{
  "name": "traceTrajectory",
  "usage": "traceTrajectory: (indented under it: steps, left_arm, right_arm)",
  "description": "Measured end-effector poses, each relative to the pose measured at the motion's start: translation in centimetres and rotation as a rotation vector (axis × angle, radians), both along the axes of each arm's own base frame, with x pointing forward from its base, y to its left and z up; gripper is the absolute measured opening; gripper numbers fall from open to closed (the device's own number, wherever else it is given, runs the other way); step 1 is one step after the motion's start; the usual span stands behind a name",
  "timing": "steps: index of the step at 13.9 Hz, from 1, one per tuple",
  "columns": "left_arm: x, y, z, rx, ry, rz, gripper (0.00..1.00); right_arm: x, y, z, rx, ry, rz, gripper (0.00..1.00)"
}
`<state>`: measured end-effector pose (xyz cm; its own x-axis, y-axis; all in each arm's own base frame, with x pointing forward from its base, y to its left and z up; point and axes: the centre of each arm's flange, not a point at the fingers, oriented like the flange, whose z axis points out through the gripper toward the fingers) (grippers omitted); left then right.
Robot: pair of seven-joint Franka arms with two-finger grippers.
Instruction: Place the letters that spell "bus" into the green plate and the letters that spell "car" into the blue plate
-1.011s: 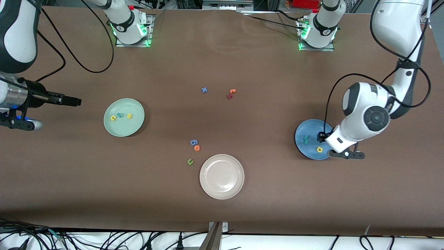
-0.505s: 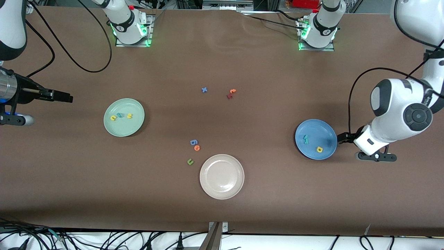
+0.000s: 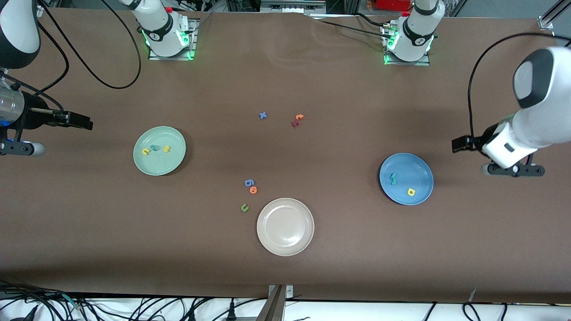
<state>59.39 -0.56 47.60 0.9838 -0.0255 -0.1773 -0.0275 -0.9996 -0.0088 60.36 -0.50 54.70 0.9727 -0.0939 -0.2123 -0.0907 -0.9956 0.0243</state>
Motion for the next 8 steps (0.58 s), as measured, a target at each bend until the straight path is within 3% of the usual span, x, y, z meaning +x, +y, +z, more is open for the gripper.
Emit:
traceTrajectory:
  steps: [3, 8]
  left_arm:
    - [-2.3, -0.5, 4.8, -0.011, 0.031, -0.002, 1.00]
    - [-3.0, -2.1, 9.5, -0.013, 0.013, -0.030, 1.00]
  right_arm:
    - [0.0, 0.2, -0.1, 0.001, 0.001, 0.003, 1.00]
    - [0.0, 0.2, -0.1, -0.005, 0.002, 0.005, 1.00]
